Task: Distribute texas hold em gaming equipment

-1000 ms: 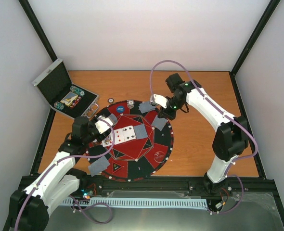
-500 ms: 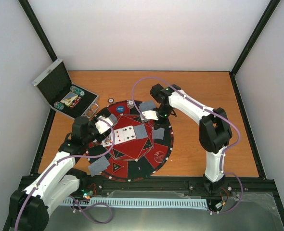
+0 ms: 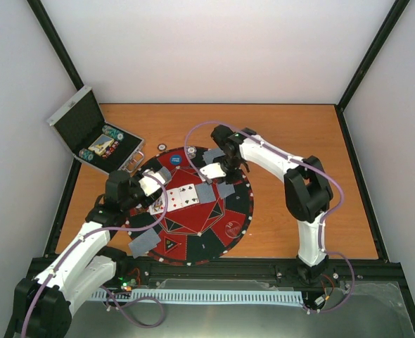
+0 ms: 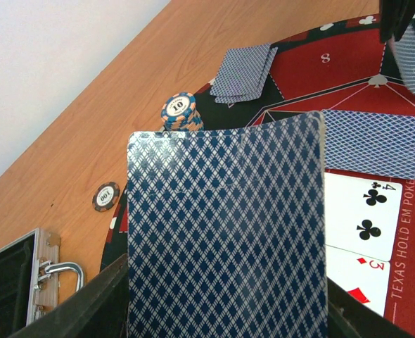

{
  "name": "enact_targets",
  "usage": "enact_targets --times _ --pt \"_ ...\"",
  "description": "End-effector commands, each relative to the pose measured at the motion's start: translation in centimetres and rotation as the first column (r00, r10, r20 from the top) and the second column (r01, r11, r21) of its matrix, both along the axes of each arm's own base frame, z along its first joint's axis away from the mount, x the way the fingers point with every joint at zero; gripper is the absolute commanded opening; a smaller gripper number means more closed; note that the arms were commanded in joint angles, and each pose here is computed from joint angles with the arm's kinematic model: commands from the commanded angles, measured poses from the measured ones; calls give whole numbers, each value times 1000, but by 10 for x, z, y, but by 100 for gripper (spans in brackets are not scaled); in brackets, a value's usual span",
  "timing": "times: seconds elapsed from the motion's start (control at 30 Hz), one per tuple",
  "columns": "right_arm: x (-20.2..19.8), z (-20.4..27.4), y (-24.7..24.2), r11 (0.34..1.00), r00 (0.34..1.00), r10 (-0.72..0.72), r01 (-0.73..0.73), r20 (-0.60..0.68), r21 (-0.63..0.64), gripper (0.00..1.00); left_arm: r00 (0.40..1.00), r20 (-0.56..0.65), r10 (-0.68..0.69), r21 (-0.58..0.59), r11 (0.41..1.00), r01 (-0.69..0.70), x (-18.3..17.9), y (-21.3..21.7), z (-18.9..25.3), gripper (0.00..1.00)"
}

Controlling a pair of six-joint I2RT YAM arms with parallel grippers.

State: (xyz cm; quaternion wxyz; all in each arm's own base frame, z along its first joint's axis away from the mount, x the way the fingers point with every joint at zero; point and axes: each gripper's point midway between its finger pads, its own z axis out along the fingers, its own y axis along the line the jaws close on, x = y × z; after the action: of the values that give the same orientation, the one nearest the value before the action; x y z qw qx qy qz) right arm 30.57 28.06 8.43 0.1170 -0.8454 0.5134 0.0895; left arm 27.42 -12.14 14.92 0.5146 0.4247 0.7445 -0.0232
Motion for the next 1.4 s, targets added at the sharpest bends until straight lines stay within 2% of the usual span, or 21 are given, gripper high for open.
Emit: enact_targets --times 0.0,0.33,0.5,0.6,0.9,1.37 --pt "2 -21 7 997 997 80 -80 9 -16 3 999 42 -8 -14 1000 9 6 -2 17 53" --pt "14 -40 15 999 999 36 -36 -11 -18 3 999 35 0 -15 1000 1 5 -1 17 53" --pt "22 -40 22 999 1000 29 -29 -12 22 3 999 39 -1 -17 1000 1 6 -1 18 53" --pt "28 -44 19 1000 999 -21 21 -27 9 3 999 42 -1 -17 1000 2 6 -2 18 53" --pt "39 -50 19 999 998 -45 45 -47 4 3 999 46 -3 -15 1000 3 6 -2 20 53" --pt "35 -57 21 999 996 -34 35 -80 14 3 999 47 1 -14 1000 -1 7 -1 21 53"
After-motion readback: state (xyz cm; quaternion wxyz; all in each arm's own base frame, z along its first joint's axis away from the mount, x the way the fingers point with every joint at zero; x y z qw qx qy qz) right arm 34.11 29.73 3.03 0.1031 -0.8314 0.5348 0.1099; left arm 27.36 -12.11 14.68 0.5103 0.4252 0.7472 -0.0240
